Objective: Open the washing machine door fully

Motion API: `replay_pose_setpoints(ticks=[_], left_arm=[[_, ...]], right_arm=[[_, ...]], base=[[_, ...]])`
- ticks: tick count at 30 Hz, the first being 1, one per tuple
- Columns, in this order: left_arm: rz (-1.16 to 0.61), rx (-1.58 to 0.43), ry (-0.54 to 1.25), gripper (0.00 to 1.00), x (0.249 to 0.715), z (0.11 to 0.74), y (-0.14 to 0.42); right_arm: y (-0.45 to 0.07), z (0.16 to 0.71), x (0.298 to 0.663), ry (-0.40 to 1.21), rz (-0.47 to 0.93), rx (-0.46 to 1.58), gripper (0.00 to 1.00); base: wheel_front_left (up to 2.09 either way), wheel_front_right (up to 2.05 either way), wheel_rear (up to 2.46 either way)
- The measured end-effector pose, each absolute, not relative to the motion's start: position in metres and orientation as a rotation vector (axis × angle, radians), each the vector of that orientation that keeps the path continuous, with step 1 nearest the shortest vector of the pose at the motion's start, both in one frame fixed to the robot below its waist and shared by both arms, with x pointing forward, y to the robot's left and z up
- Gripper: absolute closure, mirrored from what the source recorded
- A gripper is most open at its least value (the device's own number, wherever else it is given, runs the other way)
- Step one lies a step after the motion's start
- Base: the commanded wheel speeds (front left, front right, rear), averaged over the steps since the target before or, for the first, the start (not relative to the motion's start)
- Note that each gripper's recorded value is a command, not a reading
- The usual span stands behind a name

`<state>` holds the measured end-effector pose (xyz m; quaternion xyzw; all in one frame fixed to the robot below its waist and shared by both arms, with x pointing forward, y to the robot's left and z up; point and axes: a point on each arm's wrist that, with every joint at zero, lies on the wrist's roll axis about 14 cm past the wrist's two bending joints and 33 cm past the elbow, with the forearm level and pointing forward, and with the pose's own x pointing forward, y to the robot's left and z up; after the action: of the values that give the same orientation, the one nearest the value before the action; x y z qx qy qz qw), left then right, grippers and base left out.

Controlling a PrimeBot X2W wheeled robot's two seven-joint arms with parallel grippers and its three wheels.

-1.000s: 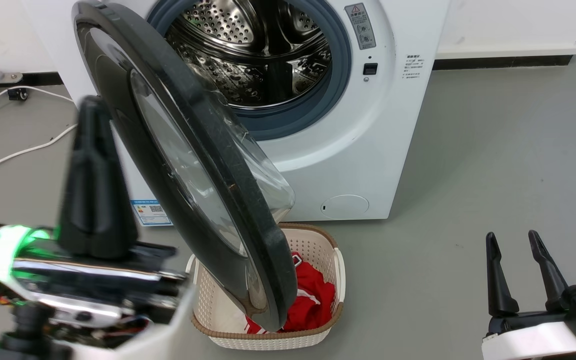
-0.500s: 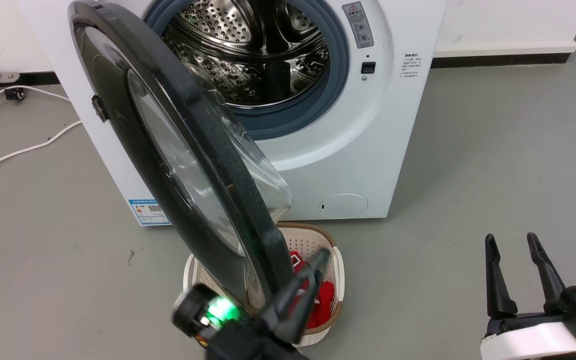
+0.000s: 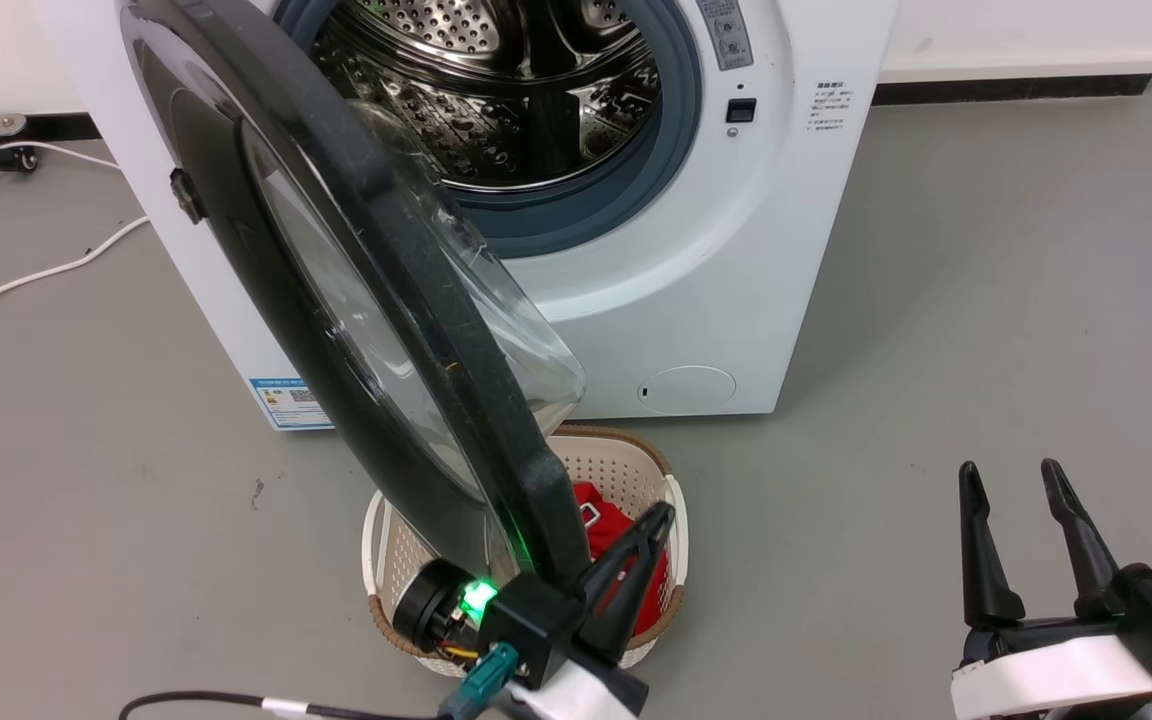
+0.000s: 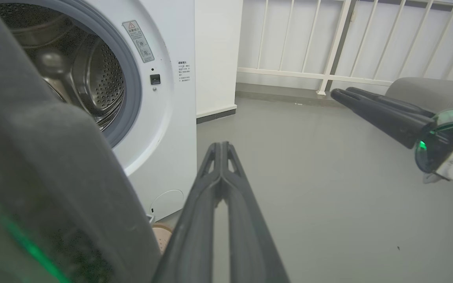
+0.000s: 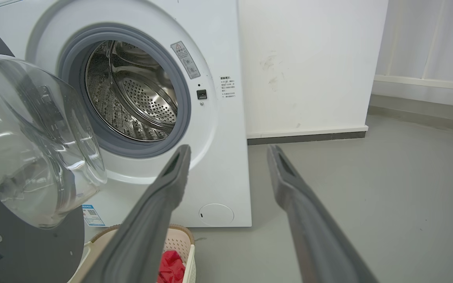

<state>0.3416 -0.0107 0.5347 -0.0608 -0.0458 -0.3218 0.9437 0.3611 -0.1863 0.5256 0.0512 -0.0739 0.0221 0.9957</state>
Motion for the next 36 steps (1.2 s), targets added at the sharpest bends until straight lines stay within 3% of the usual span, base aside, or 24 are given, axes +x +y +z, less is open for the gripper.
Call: replay_pose_setpoints(ticks=[15,36], left_arm=[[-0.521,-0.128,-0.094,1.0,0.362,0.528,0.003],[-0.139,-0.131,-0.086,1.0,0.317,0.518,0.11]], right_arm=[[-0.186,0.517,0.361,-0.124,0.041,0.125,0.0],[-0.143,0.515,0.38,-0.112,0.172,0.141,0.0]], base=[[0.0,0.0,0.0],[0.0,0.0,0.0]])
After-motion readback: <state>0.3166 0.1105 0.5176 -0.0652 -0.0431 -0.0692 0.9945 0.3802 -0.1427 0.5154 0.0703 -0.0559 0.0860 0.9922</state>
